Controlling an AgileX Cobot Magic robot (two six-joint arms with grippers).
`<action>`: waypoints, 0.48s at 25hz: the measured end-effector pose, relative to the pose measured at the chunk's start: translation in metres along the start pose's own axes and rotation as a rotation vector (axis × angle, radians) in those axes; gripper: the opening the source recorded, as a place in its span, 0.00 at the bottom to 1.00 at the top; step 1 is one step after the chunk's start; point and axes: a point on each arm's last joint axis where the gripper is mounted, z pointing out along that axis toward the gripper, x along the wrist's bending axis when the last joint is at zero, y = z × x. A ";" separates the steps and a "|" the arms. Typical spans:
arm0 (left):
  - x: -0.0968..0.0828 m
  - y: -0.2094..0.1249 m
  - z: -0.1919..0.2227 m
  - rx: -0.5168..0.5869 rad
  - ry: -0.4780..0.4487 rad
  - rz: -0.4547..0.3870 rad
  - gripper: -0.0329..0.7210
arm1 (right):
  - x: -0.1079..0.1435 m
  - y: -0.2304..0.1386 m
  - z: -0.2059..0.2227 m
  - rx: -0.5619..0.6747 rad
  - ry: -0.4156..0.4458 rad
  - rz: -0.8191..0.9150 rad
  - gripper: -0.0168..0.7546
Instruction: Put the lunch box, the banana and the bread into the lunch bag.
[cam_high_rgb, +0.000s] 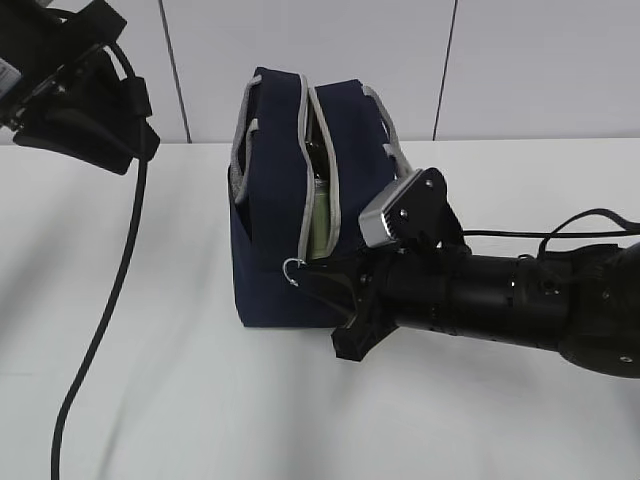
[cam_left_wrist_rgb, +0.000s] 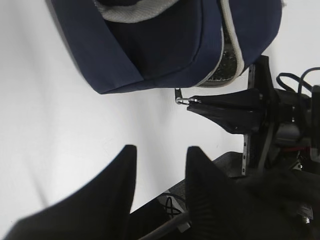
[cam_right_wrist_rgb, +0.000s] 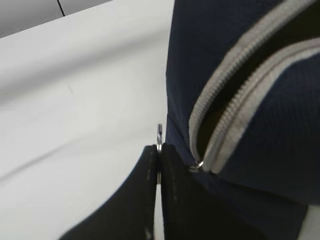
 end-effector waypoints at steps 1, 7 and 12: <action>0.000 0.000 0.000 0.000 0.000 0.000 0.38 | 0.000 0.002 -0.001 -0.003 0.001 -0.005 0.00; 0.000 0.000 0.000 0.000 -0.001 0.000 0.38 | 0.000 0.009 -0.005 -0.004 -0.014 -0.002 0.00; 0.000 0.000 0.000 0.000 -0.001 0.000 0.38 | 0.001 0.009 -0.005 0.002 -0.009 0.020 0.00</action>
